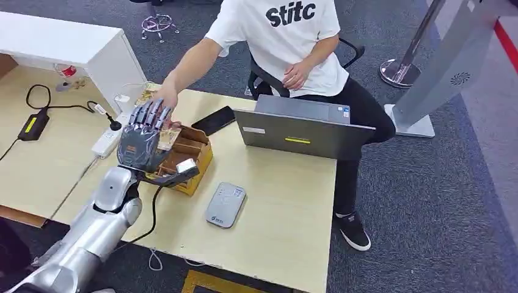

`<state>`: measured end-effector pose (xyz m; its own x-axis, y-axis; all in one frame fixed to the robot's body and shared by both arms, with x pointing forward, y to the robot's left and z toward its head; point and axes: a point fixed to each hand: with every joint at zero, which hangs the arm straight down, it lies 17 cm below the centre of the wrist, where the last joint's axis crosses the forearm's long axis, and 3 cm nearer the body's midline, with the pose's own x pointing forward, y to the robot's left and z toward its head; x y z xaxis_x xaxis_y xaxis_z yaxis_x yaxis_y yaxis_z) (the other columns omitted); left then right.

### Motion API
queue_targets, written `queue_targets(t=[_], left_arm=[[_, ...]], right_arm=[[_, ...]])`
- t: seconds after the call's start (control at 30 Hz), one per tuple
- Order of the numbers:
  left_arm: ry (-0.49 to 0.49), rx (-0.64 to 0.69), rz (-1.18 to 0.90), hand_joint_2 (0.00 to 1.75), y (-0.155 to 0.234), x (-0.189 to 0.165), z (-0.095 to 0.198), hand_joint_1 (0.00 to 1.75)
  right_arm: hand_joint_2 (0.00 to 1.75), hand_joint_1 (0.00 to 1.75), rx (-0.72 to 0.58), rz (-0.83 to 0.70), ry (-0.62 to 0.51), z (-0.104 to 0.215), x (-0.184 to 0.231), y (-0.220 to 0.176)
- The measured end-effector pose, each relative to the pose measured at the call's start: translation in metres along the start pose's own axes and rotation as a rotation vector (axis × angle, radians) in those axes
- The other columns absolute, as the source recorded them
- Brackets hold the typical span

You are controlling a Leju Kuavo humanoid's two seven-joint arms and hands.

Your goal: Pass the card to the sensor for recognition and then transmit it.

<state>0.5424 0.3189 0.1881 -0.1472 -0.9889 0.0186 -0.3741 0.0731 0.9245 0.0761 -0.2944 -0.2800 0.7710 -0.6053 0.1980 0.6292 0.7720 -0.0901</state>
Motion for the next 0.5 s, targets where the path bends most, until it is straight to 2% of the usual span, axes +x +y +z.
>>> queue_targets(t=[0.07,0.1,0.13,0.17,0.5], left_arm=[[-0.002,0.007,0.001,1.75,0.0026,0.0012,-0.0008,0.09],[-0.005,0.009,0.002,1.75,0.0033,0.0021,-0.0006,1.54],[-0.006,0.01,0.003,1.75,0.0035,0.0027,-0.0003,1.68],[-0.006,0.01,0.004,1.75,0.0036,0.0032,-0.0001,1.75],[-0.017,0.013,0.017,1.75,0.002,0.0076,0.0087,1.75]], right_arm=[[1.75,0.0,-0.001,0.003,0.0,0.0001,-0.0006,0.0003],[1.75,0.0,0.0,0.005,0.0,0.0002,-0.0005,0.0007],[1.75,0.0,0.001,0.005,0.0,0.0003,-0.0007,0.0012],[1.75,0.0,0.001,0.005,0.0,0.0003,-0.0008,0.0015],[1.75,0.0,-0.005,0.015,0.0,0.0004,-0.0017,0.0012]])
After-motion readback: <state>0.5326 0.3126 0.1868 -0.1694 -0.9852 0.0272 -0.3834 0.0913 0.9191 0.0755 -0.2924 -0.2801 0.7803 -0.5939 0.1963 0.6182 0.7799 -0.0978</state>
